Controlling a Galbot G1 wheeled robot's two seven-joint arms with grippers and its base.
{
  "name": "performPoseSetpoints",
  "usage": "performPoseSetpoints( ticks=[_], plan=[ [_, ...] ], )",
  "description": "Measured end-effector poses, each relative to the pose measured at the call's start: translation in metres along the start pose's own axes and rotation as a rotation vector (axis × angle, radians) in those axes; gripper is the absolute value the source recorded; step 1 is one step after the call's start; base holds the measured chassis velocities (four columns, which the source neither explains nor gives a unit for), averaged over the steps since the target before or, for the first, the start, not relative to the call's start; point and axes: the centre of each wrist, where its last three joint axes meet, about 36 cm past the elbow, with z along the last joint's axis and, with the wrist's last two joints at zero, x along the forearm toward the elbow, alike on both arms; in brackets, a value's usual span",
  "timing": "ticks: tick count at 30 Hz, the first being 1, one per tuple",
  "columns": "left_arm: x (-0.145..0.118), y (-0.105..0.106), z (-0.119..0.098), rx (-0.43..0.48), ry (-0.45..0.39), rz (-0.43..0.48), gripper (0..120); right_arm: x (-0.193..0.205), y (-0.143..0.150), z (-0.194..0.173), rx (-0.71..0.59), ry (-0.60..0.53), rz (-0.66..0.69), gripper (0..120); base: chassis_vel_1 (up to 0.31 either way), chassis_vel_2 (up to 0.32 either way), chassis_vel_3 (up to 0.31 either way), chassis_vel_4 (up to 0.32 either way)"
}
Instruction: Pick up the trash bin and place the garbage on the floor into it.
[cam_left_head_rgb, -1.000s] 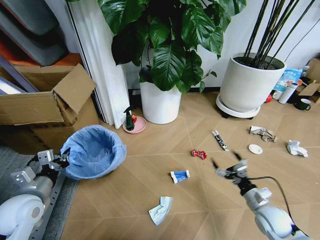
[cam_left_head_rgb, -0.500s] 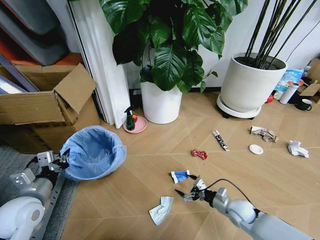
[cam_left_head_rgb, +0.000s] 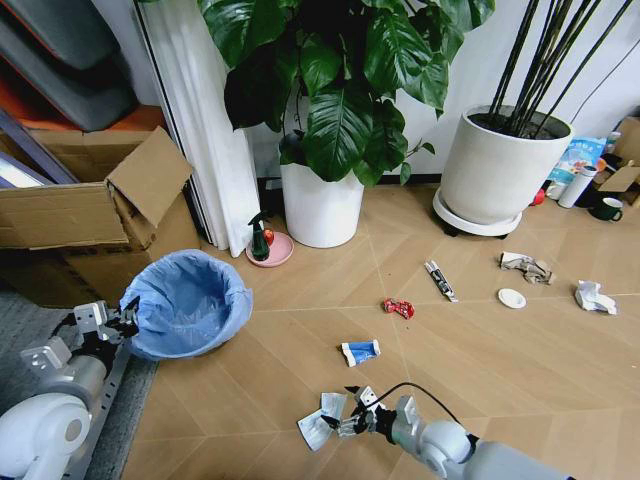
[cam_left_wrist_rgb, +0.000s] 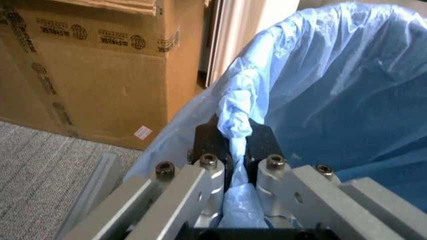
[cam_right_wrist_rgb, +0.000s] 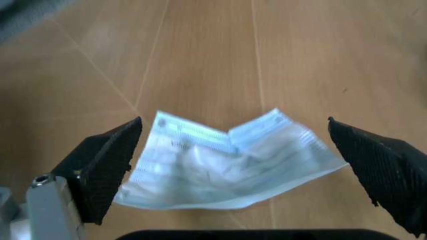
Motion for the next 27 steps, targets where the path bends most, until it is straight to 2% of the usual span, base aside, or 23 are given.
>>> performPoseSetpoints(
  ticks=[9, 22, 25, 26, 27],
  plan=[
    [-0.001, 0.001, -0.007, -0.010, -0.007, -0.004, 1, -0.027, -0.004, 0.020, 0.030, 0.078, 0.031, 100, 0.000, 0.000, 0.000, 0.000],
    [0.000, 0.000, -0.007, -0.009, -0.008, -0.002, 1, -0.050, -0.003, 0.020, 0.038, 0.078, 0.042, 100, 0.000, 0.000, 0.000, 0.000],
    [0.000, 0.000, -0.008, -0.011, -0.009, -0.001, 1, -0.049, -0.004, 0.021, 0.037, 0.079, 0.044, 92, 0.000, 0.000, 0.000, 0.000],
    [0.000, 0.000, -0.008, -0.012, -0.009, -0.001, 1, -0.047, -0.005, 0.021, 0.036, 0.080, 0.046, 86, 0.000, 0.000, 0.000, 0.000],
    [0.000, 0.000, -0.008, -0.012, -0.009, -0.001, 1, -0.047, -0.005, 0.021, 0.036, 0.080, 0.046, 86, 0.000, 0.000, 0.000, 0.000]
  ],
)
